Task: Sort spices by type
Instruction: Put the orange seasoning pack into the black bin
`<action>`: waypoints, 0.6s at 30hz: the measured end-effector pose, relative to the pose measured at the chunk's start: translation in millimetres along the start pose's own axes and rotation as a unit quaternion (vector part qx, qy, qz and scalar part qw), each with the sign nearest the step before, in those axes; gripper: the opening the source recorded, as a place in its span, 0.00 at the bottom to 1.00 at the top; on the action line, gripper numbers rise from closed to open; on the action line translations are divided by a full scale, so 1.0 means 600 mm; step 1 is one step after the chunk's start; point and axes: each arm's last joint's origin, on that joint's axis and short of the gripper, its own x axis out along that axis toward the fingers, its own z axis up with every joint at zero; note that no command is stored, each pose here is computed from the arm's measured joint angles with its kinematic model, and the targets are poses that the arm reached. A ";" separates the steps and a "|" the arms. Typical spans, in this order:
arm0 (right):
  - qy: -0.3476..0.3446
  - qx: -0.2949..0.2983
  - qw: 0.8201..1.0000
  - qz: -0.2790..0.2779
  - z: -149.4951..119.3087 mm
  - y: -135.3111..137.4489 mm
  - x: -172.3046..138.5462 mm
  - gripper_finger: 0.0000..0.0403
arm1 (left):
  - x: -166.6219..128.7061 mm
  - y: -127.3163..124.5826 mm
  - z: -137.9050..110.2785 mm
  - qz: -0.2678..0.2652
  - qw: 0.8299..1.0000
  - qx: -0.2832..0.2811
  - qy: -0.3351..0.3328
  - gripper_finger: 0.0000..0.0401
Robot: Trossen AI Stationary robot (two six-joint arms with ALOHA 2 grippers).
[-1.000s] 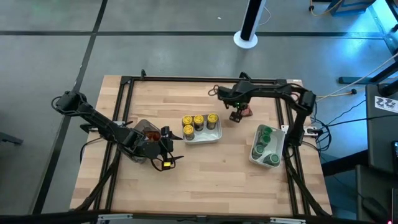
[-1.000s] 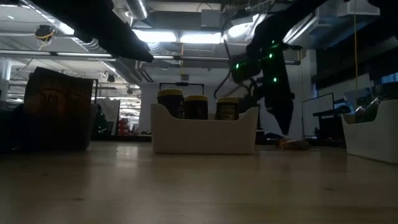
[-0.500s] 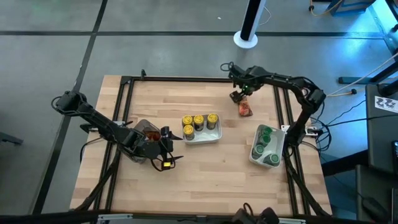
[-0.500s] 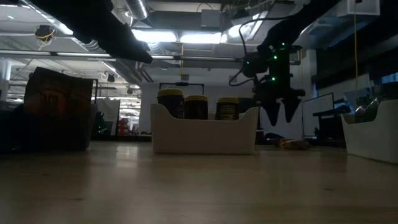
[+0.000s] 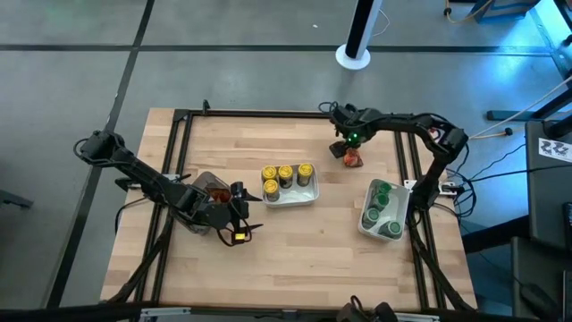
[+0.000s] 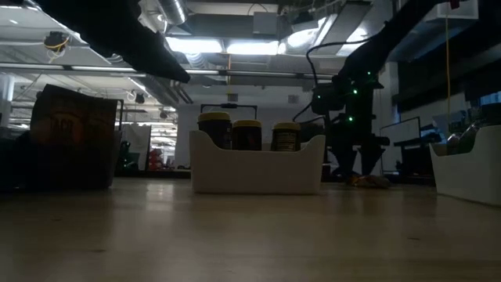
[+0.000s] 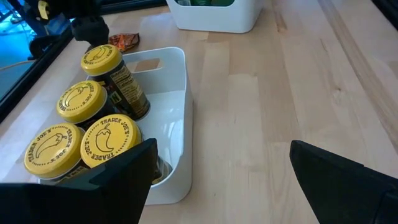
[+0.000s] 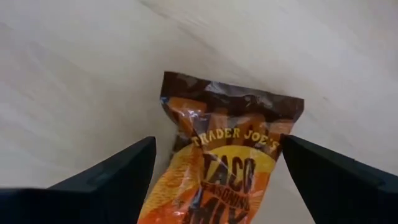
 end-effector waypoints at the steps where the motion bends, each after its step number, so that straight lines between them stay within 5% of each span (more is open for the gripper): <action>1: -0.001 0.000 1.000 -0.005 -0.001 -0.001 0.002 0.87 | 0.000 0.000 0.000 0.000 1.000 0.000 0.000 0.87; 18: -0.019 0.014 1.000 -0.014 0.007 0.002 0.023 0.80 | 0.000 0.000 0.000 0.000 1.000 -0.004 0.000 0.87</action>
